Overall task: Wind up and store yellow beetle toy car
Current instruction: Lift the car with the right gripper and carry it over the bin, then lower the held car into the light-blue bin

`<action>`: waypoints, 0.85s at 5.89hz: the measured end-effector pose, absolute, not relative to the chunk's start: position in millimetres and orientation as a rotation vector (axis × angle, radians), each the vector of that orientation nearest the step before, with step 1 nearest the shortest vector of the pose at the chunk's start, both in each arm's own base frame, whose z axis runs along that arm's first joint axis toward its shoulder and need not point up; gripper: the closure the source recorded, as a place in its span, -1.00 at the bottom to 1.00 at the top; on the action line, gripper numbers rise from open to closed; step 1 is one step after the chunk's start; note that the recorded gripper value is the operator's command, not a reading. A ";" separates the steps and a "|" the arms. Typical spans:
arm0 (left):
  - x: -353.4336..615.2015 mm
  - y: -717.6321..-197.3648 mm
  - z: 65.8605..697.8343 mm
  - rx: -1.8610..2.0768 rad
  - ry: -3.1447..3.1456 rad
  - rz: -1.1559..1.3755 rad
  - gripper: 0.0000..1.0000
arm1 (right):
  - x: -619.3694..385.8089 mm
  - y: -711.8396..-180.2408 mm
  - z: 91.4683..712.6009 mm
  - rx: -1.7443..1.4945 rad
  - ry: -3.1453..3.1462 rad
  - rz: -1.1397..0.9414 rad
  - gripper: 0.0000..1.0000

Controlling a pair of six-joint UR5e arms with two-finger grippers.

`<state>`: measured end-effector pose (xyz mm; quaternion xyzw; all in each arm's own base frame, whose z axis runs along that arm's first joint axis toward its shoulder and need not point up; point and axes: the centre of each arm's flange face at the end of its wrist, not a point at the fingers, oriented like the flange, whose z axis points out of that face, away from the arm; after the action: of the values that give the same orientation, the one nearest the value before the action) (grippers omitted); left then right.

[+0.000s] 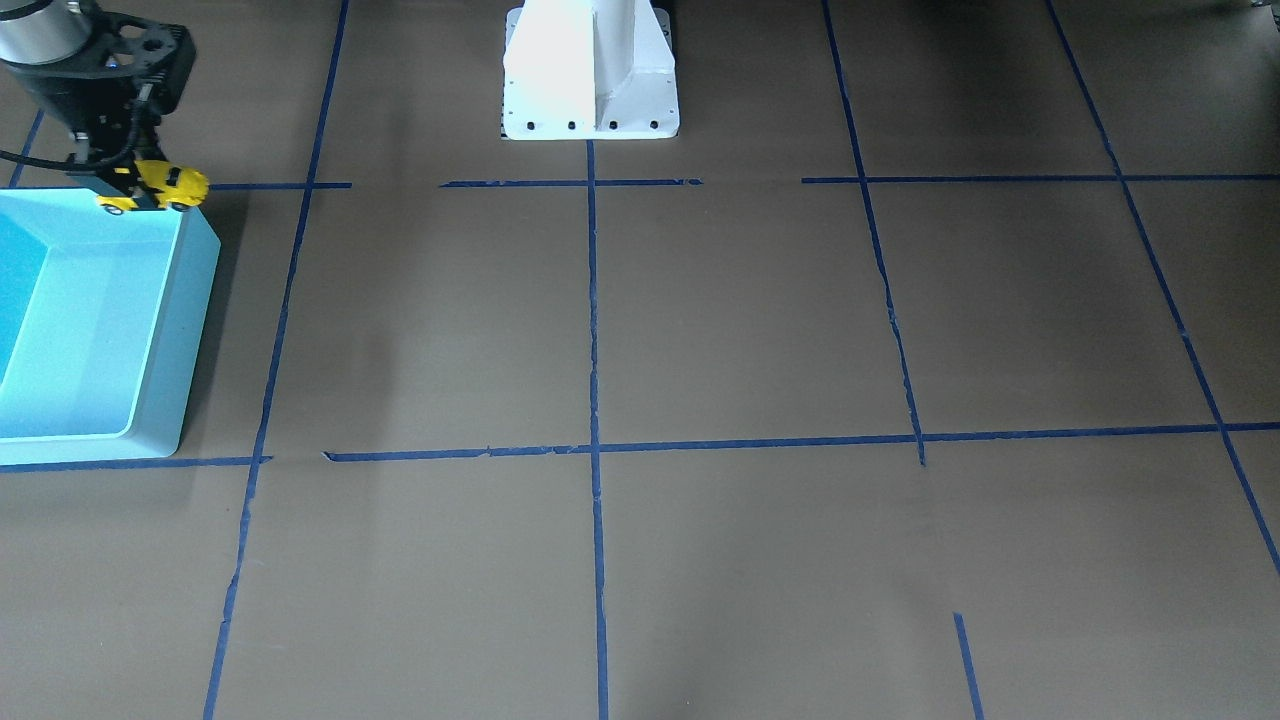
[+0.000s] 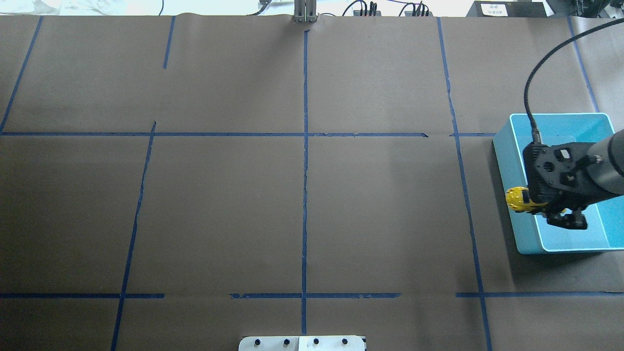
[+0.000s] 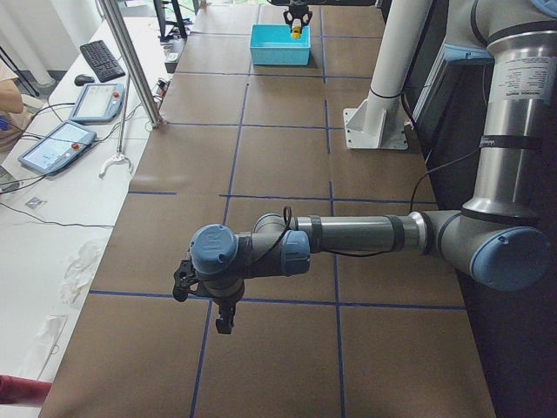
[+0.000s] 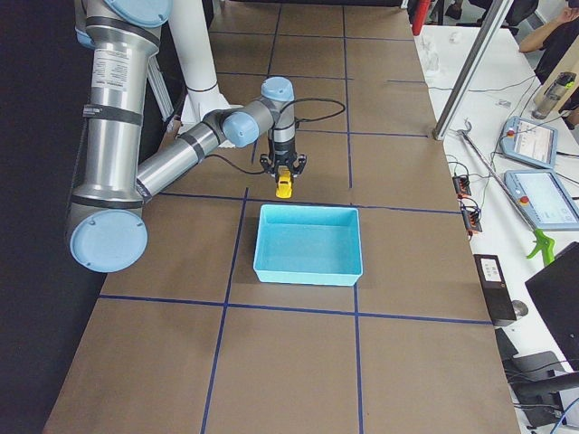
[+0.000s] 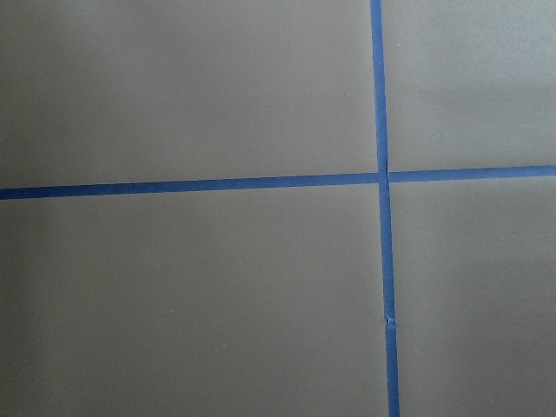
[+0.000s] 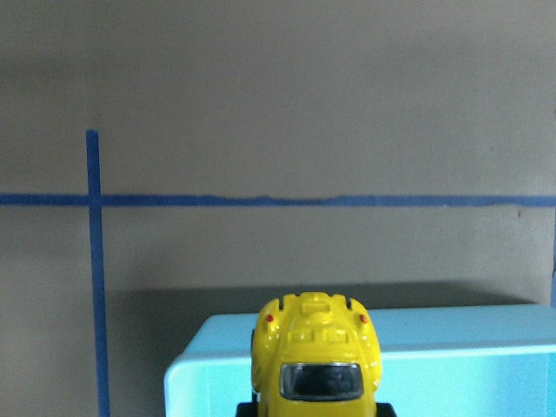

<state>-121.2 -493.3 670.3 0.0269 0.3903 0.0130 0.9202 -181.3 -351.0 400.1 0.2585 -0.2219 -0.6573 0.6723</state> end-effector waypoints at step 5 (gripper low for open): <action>-121.1 -492.6 670.5 0.054 0.802 0.025 -1.00 | -154.5 -426.2 515.8 0.537 -0.529 -1.496 1.00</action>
<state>-121.1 -492.6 670.5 0.0264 0.3904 0.0124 0.9202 -154.5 -426.2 515.8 0.2380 -0.2345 -0.6637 0.6693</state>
